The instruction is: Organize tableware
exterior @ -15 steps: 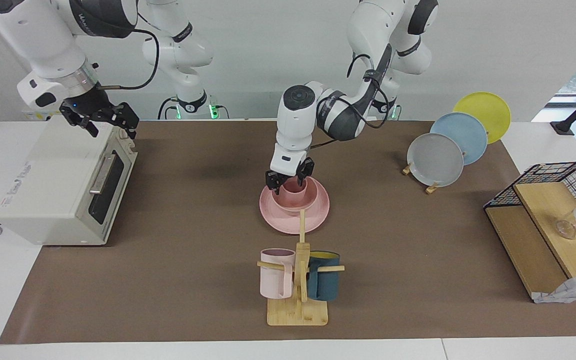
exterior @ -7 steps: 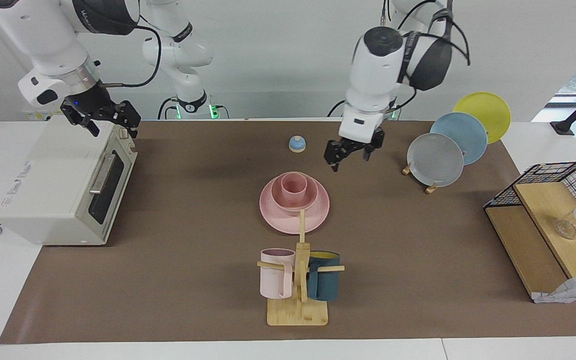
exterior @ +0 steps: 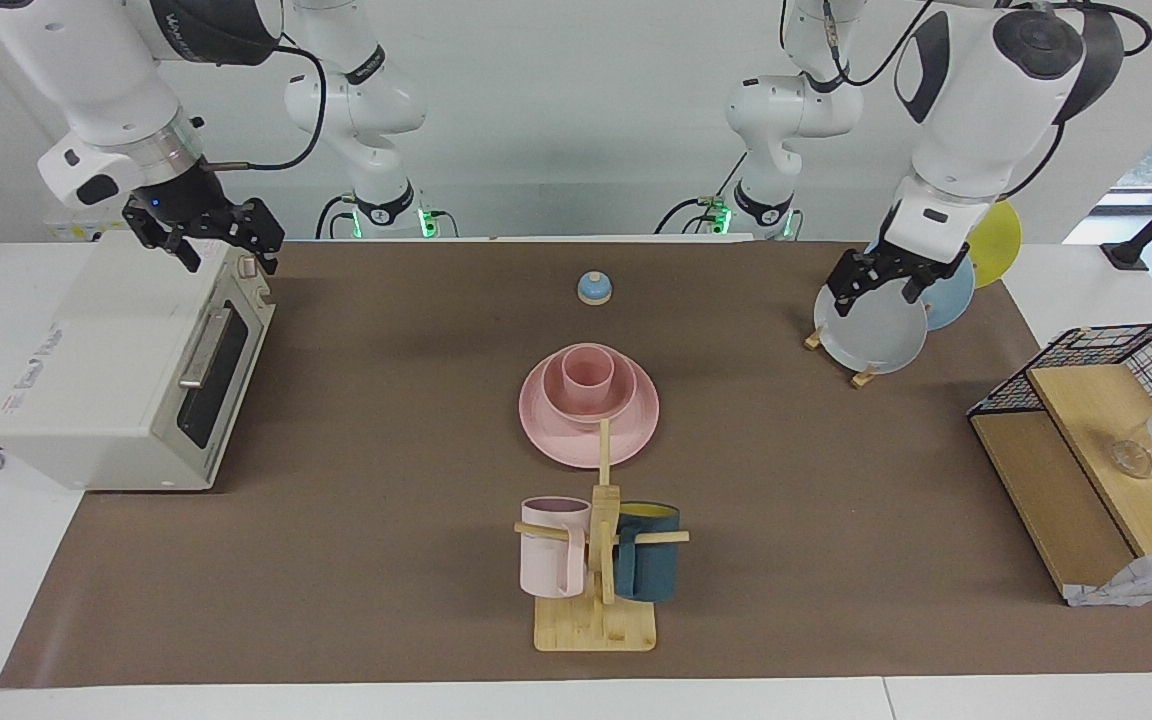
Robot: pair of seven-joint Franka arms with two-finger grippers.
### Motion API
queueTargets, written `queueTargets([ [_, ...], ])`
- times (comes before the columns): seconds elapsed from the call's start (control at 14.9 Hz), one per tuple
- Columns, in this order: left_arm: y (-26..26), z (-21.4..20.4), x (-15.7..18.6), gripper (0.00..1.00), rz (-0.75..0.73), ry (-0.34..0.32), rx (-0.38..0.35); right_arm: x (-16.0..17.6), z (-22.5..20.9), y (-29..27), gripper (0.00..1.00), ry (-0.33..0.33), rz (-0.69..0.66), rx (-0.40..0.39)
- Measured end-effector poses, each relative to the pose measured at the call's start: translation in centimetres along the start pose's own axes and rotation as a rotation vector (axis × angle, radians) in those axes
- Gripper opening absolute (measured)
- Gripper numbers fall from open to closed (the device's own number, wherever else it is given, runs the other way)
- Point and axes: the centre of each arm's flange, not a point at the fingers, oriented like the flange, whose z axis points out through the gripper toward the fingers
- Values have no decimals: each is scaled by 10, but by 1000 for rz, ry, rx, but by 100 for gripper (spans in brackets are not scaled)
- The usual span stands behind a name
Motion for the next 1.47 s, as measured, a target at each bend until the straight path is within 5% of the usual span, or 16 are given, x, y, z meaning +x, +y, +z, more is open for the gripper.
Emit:
queueTargets([
  [0.47, -28, -7, 1, 100, 9, 5, -1, 0, 0, 0, 100, 3, 0, 0],
  [0.87, -33, -28, -30, 100, 6, -66, 6, 0, 0, 1, 100, 2, 2, 0],
  [1.47, -27, -29, -36, 100, 5, -62, -64, 0, 0, 1, 100, 2, 2, 0],
])
